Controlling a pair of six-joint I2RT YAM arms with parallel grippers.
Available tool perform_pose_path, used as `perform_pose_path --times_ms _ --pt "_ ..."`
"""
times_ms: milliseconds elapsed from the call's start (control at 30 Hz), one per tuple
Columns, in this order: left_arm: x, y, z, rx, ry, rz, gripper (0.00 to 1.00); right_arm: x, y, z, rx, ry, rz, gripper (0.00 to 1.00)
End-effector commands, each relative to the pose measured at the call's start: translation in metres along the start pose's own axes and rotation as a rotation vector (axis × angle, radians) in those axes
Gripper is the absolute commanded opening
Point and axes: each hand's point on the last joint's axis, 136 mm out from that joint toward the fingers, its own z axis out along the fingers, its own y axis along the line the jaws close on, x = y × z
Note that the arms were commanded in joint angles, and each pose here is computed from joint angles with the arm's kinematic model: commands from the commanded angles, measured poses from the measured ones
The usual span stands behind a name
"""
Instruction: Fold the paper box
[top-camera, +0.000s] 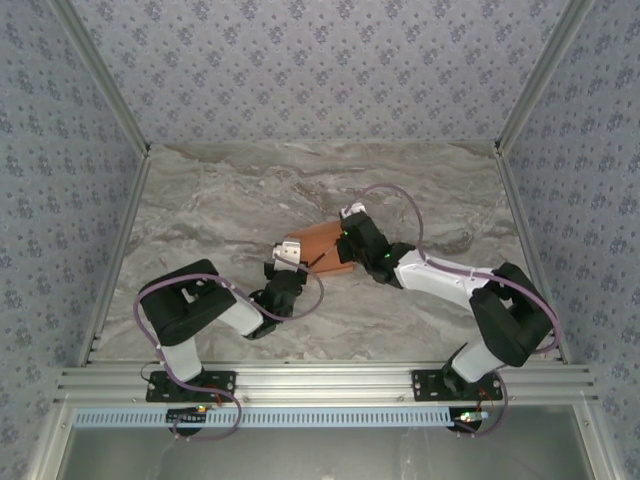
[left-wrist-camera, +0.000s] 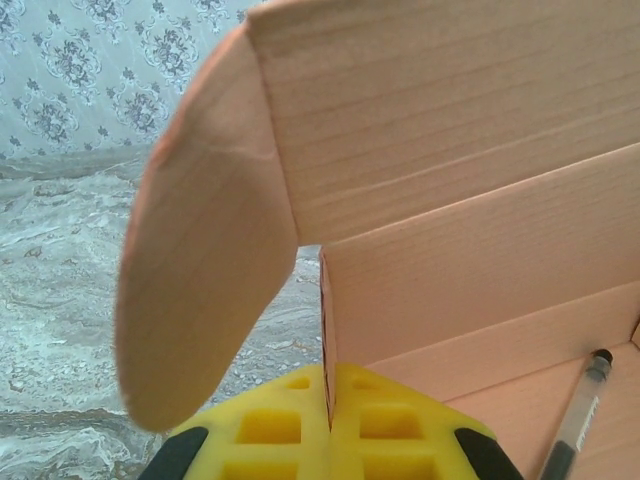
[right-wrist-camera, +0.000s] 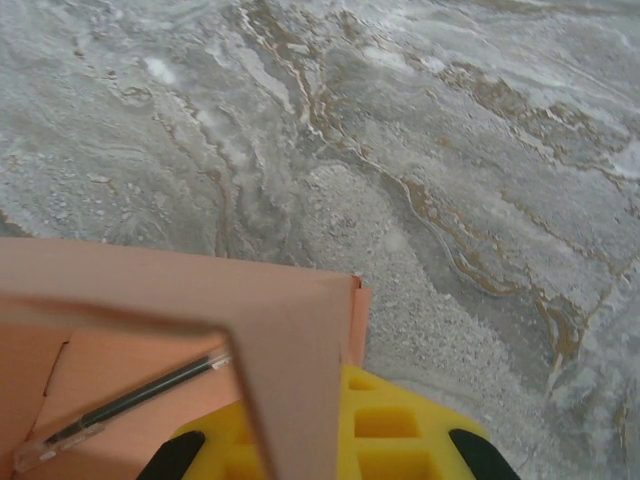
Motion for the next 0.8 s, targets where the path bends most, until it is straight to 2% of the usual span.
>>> perform_pose_path --times_ms 0,433,767 --pt "0.002 -0.013 -0.001 0.057 0.030 0.019 0.00 0.002 0.009 0.001 0.023 0.024 0.073 0.06" --pt "0.002 -0.014 -0.001 0.057 0.045 0.002 0.00 -0.003 0.019 0.001 0.003 0.009 0.211 0.08" --pt "-0.002 -0.017 0.002 0.046 0.051 -0.014 0.00 -0.004 0.024 0.000 0.009 -0.026 0.235 0.08"
